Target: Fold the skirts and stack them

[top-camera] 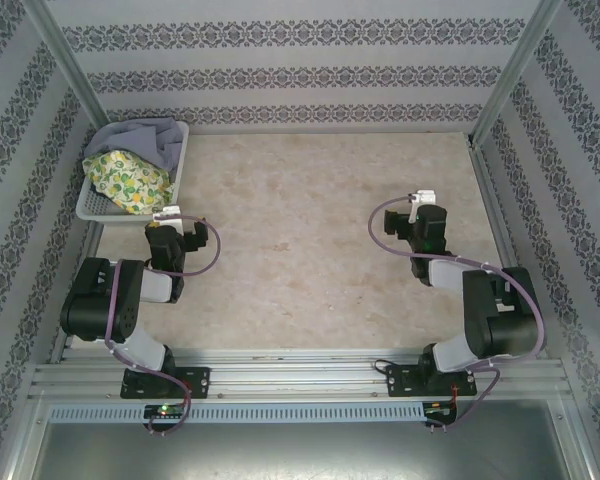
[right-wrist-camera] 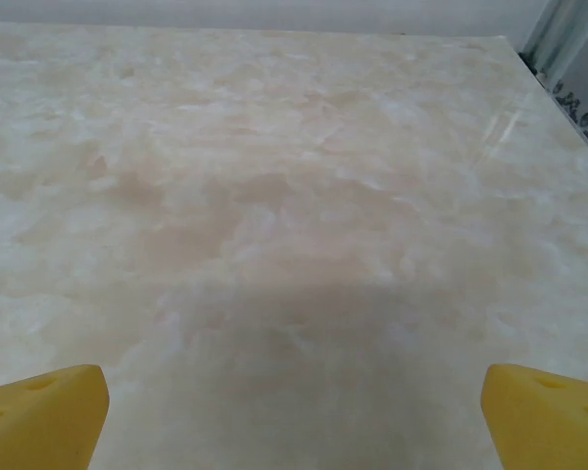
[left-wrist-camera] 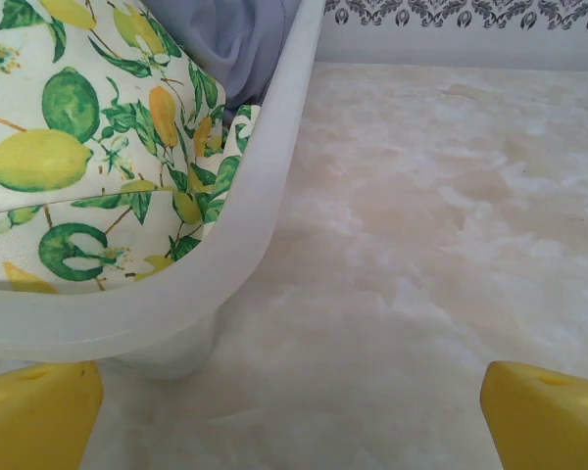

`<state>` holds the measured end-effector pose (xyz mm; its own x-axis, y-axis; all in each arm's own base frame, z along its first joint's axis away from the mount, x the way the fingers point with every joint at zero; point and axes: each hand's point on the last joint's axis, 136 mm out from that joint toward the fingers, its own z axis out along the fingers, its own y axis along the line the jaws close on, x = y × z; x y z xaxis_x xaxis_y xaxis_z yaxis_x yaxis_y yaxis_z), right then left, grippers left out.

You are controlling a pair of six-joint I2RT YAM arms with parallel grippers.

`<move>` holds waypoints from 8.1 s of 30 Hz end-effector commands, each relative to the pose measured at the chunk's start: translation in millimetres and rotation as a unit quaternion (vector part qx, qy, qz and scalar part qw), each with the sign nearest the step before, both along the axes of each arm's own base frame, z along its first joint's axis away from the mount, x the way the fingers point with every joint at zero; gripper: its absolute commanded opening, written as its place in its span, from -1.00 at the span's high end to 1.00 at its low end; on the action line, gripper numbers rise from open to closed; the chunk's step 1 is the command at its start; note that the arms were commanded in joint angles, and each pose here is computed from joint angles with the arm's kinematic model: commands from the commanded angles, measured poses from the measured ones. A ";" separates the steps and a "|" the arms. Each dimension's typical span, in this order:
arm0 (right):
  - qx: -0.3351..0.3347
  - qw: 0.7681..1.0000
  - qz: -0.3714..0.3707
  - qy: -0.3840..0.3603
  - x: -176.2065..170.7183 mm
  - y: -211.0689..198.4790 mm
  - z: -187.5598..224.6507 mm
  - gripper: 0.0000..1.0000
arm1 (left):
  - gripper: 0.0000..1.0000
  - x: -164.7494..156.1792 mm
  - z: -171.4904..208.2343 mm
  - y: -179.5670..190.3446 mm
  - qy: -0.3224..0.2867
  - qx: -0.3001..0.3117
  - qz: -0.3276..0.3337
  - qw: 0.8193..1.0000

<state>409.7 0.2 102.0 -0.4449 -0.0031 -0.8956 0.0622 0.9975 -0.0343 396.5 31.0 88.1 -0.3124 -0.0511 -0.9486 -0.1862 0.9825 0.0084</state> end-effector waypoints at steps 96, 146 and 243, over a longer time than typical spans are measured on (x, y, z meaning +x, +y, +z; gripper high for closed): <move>0.305 0.945 0.095 -0.071 -31.0 75.3 210.8 -0.95 | 1.00 6.3 291.7 57.2 0.043 -0.196 0.010 0.980; 0.135 0.919 0.209 0.305 -105.7 238.4 -46.8 -0.34 | -0.81 -15.8 49.2 -169.6 0.318 -0.252 -0.090 0.910; 0.301 0.923 0.191 0.144 -53.4 168.9 102.8 -0.92 | -1.00 -27.3 140.3 -286.7 0.090 -0.125 -0.513 0.845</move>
<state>338.6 205.6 194.7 -0.7884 0.0630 -0.6120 -0.3609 0.7582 0.5430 397.3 -221.4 192.0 -0.6527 0.0800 -0.7533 0.5469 0.7379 -0.3955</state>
